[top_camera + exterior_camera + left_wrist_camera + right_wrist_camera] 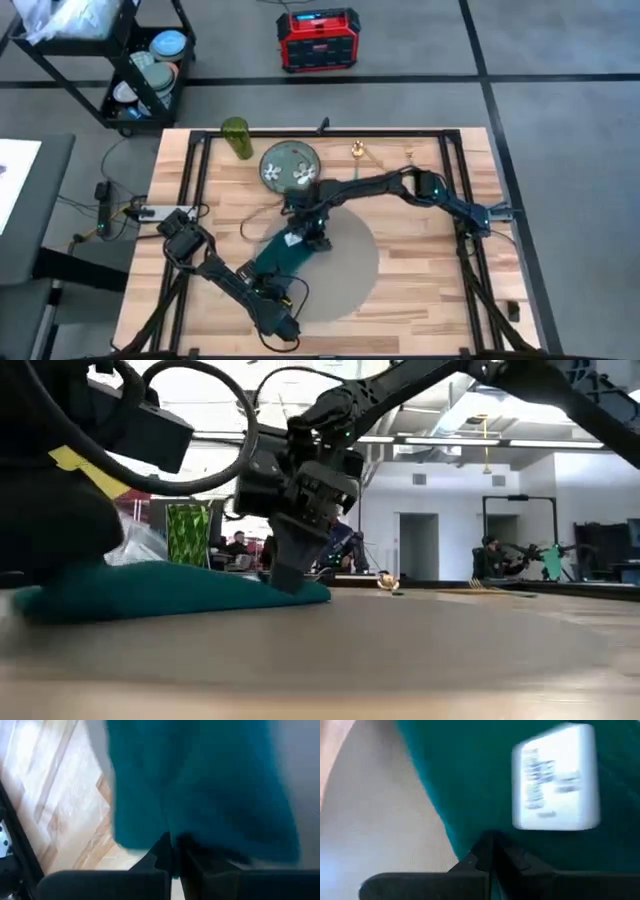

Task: Set table place
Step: Fold the green napkin

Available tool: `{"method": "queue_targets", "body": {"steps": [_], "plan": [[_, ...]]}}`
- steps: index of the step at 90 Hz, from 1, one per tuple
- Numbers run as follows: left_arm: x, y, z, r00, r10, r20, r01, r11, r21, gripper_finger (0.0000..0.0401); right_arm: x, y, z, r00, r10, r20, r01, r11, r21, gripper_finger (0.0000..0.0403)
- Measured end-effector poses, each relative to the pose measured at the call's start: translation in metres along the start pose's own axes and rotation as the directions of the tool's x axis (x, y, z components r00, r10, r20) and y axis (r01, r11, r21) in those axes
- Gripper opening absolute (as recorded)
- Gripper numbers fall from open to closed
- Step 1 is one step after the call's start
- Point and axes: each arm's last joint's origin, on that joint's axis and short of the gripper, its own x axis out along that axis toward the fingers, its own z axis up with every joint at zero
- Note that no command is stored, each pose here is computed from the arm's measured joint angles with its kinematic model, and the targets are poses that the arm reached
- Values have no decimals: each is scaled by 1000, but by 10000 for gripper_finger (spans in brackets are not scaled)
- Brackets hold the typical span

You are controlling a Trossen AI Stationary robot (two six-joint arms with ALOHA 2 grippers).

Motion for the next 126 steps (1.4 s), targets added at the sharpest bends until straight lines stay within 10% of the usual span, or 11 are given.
{"method": "queue_targets", "body": {"steps": [61, 97, 106, 115, 126], "plan": [[19, 16, -17, 976, 157, -152, -132, 978, 164, 0, 39, 50, -15, 978, 151, -145, -158, 986, -43, 0], [45, 32, -30, 903, 251, -349, -284, 957, -48, 0, 43, 47, -26, 967, 206, -150, -205, 978, 25, 0], [36, 37, -33, 884, 179, -433, -341, 879, -333, 0, 43, 47, -28, 964, 210, -163, -207, 978, 40, 0], [-3, 37, -35, 961, -51, -273, -156, 713, -684, 0, 40, 45, -29, 962, 217, -163, -213, 976, 45, 0], [-45, 53, -30, 957, -92, -274, -141, 680, -719, 0, 40, 46, -28, 962, 223, -159, -220, 975, 37, 0]]}}
